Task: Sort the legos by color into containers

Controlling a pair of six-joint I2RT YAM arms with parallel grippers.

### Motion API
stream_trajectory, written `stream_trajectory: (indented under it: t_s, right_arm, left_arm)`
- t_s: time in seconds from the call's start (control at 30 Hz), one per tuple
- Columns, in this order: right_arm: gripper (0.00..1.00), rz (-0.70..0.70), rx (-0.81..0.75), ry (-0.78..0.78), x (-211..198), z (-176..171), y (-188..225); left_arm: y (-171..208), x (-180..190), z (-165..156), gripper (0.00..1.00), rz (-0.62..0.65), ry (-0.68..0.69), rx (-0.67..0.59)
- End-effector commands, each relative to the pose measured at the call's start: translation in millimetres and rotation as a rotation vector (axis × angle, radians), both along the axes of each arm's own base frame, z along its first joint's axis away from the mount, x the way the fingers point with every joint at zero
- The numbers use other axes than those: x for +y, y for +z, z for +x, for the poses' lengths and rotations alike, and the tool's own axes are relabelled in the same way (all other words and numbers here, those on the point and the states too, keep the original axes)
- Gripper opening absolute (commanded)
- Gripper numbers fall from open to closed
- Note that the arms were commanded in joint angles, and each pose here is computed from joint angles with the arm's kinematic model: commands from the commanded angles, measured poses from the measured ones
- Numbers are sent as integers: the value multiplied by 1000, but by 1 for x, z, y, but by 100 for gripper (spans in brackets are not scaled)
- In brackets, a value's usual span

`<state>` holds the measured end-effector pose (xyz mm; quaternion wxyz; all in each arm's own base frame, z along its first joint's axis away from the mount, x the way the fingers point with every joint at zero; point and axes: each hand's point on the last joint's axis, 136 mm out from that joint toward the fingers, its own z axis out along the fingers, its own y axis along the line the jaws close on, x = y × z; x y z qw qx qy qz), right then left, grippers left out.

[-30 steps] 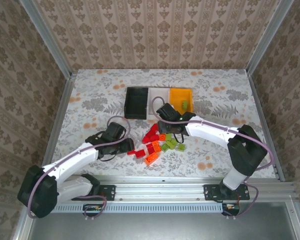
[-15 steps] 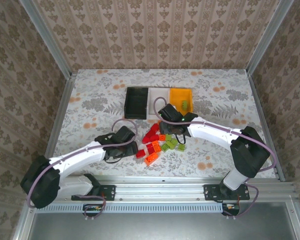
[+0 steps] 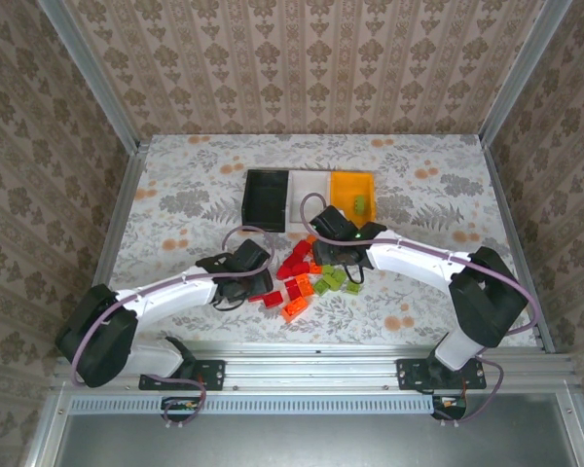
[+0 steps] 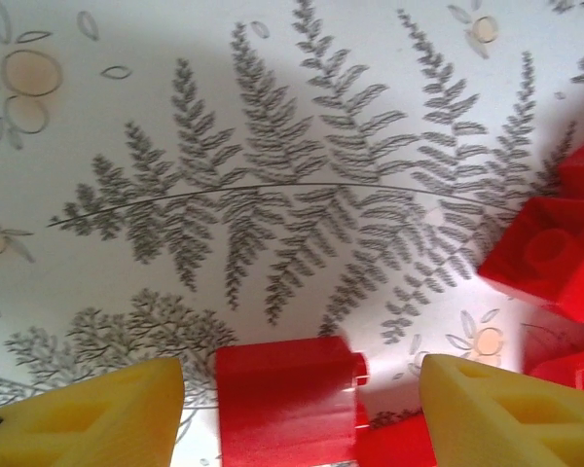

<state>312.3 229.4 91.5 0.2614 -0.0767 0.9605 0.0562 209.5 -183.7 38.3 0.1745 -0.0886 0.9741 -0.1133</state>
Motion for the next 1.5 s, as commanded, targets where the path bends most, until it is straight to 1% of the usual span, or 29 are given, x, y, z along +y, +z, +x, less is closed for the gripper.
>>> stream_trajectory:
  t_s: [0.0, 0.23, 0.4, 0.47, 0.67, 0.77, 0.87, 1.1, 1.33, 1.47]
  right_arm:
    - [56, 2, -25, 7, -4, 0, 8]
    - [56, 9, -25, 6, -4, -1, 6]
    - [56, 8, -23, 3, -4, -1, 4]
    - [56, 9, -20, 3, -4, -1, 2]
    - [56, 11, -22, 1, -5, -2, 3]
    - [56, 12, -26, 1, -6, -2, 5]
    - [56, 12, -32, 2, -6, -1, 7]
    - [56, 9, -42, -7, -9, 1, 9]
    - [56, 12, -49, -32, -19, 5, 10]
    - [56, 12, -58, -47, -26, 8, 13]
  left_arm:
    - [-5, -1, 0, 67, -7, 1, 9]
    - [-19, 13, -6, 64, 92, 19, 65]
    - [-26, 10, -6, 62, 108, 2, 89]
    - [-29, 9, -5, 59, 115, 0, 94]
    - [-32, 16, 1, 47, 157, 19, 81]
    - [-32, 20, 3, 43, 168, 29, 80]
    - [-31, 21, 5, 41, 164, 34, 82]
    - [-19, 17, 12, 37, 158, 19, 61]
    - [9, 13, 24, 37, 154, 0, -1]
    - [19, 12, 32, 37, 150, -8, -22]
